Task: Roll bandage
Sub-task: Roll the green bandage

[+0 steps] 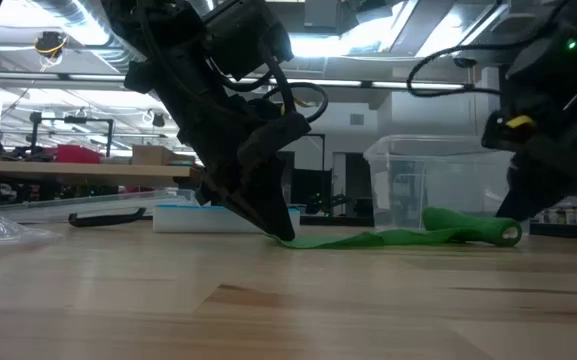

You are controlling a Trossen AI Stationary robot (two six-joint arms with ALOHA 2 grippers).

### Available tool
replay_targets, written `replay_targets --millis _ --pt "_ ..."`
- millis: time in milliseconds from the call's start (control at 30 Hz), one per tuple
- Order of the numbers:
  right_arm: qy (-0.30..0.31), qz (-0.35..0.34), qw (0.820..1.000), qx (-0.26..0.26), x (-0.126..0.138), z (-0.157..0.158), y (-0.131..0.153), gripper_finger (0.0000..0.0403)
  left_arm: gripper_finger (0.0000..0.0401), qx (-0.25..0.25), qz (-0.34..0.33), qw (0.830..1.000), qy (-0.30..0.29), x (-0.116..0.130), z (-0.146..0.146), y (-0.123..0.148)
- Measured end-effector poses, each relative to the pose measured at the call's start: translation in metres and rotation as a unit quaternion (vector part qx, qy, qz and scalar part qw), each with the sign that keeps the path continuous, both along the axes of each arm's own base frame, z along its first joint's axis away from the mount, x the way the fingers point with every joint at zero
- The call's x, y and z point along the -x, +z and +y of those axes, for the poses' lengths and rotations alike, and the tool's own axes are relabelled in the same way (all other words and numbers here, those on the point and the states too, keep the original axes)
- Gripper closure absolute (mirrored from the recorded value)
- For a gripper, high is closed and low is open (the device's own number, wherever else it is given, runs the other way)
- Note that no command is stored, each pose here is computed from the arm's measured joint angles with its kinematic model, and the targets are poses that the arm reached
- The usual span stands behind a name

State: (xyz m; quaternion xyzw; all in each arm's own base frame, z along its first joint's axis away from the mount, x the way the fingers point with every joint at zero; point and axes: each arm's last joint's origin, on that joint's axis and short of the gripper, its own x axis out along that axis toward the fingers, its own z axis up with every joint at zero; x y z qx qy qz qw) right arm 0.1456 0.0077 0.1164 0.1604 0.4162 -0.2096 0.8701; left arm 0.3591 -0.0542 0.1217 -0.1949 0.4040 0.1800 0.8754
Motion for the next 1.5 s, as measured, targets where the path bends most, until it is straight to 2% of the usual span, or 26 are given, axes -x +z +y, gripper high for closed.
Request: replay_targets --millis 200,367,833,1300,1500 --pt "0.003 -0.015 1.0 -0.006 -0.012 0.002 -0.006 0.0398 0.0401 0.0 0.0 1.0 0.0 0.0 0.0 0.0" --pt "0.014 -0.059 0.998 -0.019 -0.02 0.003 -0.001 0.0398 0.0401 0.0 0.001 1.0 0.0 0.0 0.0 0.0" --pt "0.038 -0.121 0.991 -0.051 -0.028 0.006 0.007 0.0398 0.0401 0.004 0.005 1.0 -0.004 0.001 0.0 0.0" --pt "0.044 -0.156 0.985 -0.064 -0.038 0.008 0.007 0.0398 0.0401 0.008 0.008 1.0 -0.007 0.001 -0.001 0.0" --pt "0.041 -0.158 0.984 -0.075 -0.044 0.009 0.0 0.0398 0.0401 0.006 0.04 0.999 -0.011 0.01 -0.002 0.007"
